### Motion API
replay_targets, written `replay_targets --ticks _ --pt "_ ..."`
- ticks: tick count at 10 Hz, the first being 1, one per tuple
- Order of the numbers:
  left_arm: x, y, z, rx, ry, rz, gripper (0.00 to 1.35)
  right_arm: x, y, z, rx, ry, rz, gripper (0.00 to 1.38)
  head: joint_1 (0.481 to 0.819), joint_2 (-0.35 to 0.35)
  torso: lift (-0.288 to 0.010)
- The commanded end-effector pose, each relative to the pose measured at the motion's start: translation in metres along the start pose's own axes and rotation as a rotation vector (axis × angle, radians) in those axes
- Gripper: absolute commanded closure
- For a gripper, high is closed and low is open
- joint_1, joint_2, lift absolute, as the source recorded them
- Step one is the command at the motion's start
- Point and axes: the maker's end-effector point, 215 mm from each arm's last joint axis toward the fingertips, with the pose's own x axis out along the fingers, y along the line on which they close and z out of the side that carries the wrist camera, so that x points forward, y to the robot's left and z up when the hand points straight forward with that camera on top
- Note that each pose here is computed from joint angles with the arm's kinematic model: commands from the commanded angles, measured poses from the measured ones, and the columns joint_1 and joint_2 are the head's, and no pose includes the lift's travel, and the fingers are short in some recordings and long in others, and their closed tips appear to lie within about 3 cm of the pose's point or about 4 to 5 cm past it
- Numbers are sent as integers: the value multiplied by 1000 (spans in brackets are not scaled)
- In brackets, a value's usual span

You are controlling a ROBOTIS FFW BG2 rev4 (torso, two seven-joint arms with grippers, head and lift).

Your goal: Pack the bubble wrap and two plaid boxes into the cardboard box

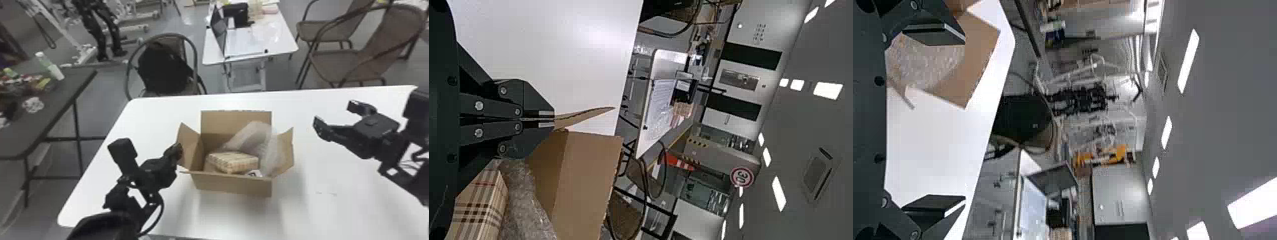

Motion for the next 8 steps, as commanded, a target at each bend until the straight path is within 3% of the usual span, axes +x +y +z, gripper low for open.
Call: replay_targets --ticks 1,4,8 --pt "-1 1 0 -4 -3 3 1191 -41 -15 4 -57 -50 -154 167 695 212 -90" --pt "-5 5 -3 -10 -2 8 1191 -138 -70 -21 -61 -83 -552 167 695 124 -90" --pt "-7 7 -4 -11 -2 10 1191 -217 -100 -34 -147 -40 -749 167 695 6 -90"
